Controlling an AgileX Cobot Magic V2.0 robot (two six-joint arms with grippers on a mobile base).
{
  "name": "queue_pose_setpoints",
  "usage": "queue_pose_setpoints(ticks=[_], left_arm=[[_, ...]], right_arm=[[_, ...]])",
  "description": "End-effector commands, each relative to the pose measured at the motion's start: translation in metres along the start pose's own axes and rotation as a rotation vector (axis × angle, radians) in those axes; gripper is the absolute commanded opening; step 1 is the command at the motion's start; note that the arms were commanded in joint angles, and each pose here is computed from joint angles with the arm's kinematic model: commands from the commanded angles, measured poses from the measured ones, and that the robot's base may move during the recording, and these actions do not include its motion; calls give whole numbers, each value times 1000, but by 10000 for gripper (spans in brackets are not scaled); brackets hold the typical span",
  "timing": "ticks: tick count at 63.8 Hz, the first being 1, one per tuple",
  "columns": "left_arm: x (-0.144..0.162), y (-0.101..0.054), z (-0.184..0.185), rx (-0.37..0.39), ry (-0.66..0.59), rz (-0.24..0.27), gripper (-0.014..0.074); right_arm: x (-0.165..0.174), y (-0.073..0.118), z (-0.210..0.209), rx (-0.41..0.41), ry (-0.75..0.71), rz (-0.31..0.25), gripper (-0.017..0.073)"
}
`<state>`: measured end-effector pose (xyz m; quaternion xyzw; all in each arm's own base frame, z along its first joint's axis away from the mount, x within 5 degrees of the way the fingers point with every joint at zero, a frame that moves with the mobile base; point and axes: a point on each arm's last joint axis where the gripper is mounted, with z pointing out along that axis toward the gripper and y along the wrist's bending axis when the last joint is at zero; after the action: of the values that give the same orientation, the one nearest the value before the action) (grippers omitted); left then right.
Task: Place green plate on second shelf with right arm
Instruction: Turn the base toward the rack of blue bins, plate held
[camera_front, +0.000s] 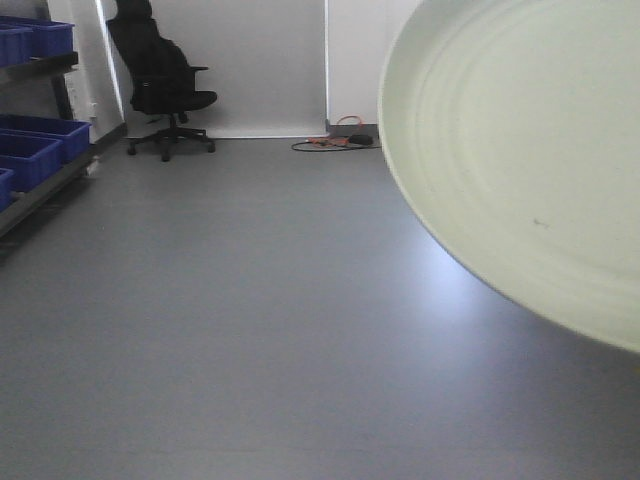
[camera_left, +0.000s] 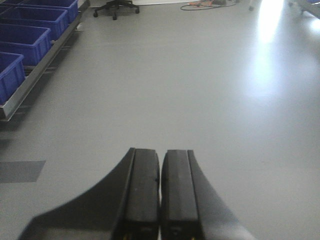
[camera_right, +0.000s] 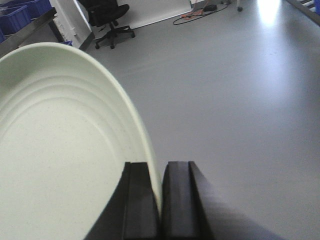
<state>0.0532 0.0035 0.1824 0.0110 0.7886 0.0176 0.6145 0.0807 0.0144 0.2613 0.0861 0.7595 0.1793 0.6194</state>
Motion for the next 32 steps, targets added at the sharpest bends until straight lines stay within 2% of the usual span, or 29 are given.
queue_pose_setpoints(ticks=[1,32], left_arm=[[7,-2,3,14,-40,1,125],[7,-2,3,14,-40,1,125]], right_arm=[[-19,5,-2,-16,-123,13,55],[-19,5,-2,-16,-123,13,55]])
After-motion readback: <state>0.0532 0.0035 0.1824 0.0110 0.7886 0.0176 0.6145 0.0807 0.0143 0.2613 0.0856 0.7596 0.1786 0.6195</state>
